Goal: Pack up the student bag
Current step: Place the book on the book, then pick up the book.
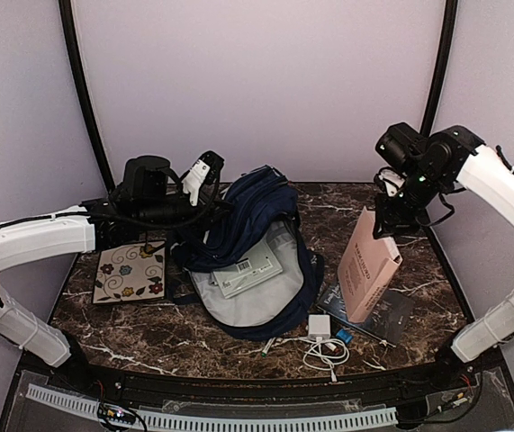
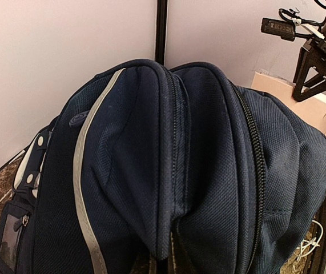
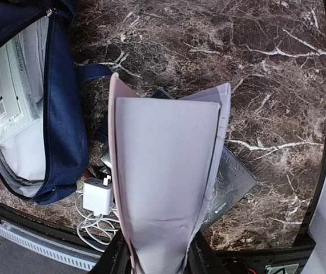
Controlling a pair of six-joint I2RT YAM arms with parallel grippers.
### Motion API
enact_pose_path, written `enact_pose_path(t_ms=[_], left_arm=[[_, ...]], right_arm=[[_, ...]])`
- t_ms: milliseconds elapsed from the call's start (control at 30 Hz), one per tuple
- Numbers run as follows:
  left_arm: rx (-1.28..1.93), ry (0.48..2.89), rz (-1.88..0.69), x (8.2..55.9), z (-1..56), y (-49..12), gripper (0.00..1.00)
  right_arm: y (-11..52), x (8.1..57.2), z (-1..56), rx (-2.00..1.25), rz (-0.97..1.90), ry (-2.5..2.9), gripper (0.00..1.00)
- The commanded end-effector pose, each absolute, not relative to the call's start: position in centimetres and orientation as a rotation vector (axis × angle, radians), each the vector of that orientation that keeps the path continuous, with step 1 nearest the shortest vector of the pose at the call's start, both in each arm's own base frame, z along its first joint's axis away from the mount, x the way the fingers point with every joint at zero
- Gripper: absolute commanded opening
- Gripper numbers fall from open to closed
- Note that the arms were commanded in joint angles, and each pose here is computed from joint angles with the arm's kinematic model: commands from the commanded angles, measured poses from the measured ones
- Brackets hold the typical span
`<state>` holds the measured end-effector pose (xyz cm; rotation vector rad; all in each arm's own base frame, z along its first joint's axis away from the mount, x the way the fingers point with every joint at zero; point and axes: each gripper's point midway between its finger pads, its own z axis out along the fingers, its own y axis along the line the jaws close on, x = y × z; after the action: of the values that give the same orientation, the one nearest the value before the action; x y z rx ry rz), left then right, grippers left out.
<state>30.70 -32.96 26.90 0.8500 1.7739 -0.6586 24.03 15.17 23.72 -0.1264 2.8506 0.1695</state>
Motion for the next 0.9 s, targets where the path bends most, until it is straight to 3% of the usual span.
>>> enact_pose_path(t_ms=[0, 333, 467, 600, 633, 733, 867], left_arm=[[0.789, 1.544, -0.665, 31.3, 34.3, -33.0, 0.0], [0.788, 1.539, -0.664, 31.1, 34.6, -32.9, 0.0], [0.789, 1.534, -0.668, 31.1, 34.7, -32.9, 0.0], [0.791, 1.539, -0.667, 31.1, 34.5, -32.9, 0.0], [0.791, 1.535, -0.669, 31.0, 34.7, -32.9, 0.0], [0.789, 1.533, -0.665, 31.0, 34.8, -32.8, 0.0], [0.789, 1.533, -0.66, 31.0, 34.8, -32.7, 0.0]], right_arm=[[16.2, 24.3, 21.8, -0.192, 0.027, 2.897, 0.13], [18.3, 25.2, 21.2, -0.295, -0.027, 2.889, 0.41], [18.6, 25.8, 21.0, -0.31, -0.053, 2.887, 0.45], [18.8, 26.5, 21.3, -0.309, -0.067, 2.865, 0.44], [18.9, 26.6, 21.4, -0.312, -0.061, 2.865, 0.41], [19.0, 26.9, 22.1, -0.298, -0.056, 2.84, 0.19], [18.4, 26.9, 25.6, -0.229, 0.015, 2.742, 0.17]])
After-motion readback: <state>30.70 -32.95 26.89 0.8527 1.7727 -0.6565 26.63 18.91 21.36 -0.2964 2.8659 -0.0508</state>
